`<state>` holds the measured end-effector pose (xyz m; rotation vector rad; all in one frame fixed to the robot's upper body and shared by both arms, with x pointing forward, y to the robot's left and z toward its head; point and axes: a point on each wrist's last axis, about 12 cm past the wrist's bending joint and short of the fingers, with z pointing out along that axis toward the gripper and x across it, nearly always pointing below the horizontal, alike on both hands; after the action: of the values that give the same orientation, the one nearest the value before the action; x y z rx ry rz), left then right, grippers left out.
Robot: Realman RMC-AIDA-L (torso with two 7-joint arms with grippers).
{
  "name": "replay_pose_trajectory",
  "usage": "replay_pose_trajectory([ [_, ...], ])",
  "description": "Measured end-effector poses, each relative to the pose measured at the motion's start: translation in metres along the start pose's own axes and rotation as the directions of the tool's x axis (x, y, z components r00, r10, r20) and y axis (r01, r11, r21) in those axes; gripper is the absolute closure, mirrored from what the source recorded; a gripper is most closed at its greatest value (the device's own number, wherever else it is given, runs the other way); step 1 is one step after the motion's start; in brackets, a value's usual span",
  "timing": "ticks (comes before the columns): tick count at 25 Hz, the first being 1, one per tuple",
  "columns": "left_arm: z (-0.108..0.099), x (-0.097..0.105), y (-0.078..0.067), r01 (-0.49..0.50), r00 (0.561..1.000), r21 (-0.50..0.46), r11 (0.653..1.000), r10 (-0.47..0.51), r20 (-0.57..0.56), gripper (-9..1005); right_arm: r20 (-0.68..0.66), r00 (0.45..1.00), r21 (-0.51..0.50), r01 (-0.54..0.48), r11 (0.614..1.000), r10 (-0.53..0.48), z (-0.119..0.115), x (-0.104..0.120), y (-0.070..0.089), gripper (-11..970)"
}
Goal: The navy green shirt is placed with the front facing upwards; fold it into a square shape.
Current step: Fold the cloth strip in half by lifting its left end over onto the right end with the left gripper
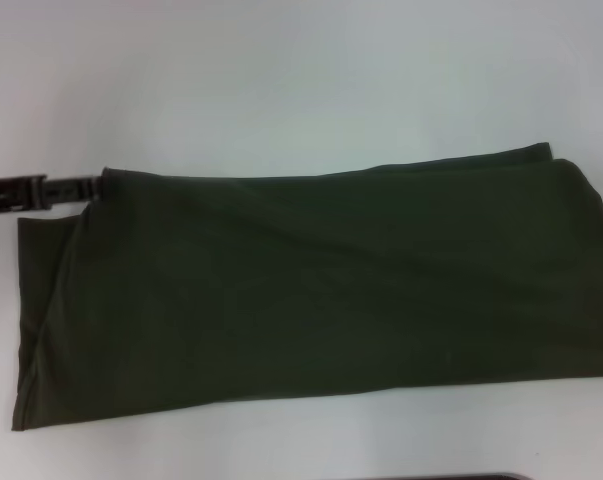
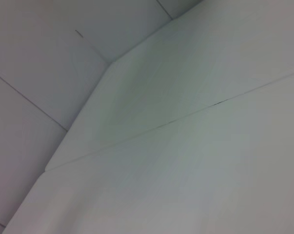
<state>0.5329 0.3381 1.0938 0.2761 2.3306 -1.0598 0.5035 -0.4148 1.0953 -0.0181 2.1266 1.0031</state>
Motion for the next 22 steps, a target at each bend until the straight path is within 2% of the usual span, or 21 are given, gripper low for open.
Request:
replay_pose_trajectory([
  [4, -0.015, 0.004, 0.004, 0.011, 1.000, 0.000, 1.000, -0.011, -0.026, 215, -0.006, 1.000, -0.005, 0.002, 1.000, -0.002, 0.001, 0.002, 0.000, 63],
  [11, -0.043, 0.013, 0.019, 0.062, 0.998, -0.070, 0.996, -0.064, -0.029, 215, -0.007, 1.000, -0.004, -0.002, 1.000, 0.002, 0.000, 0.004, 0.000, 64],
  [22, -0.054, 0.029, 0.039, 0.111, 0.992, -0.185, 0.977, -0.120, -0.037, 214, -0.008, 1.000, -0.009, -0.010, 1.000, 0.010, 0.002, 0.008, 0.000, 64],
])
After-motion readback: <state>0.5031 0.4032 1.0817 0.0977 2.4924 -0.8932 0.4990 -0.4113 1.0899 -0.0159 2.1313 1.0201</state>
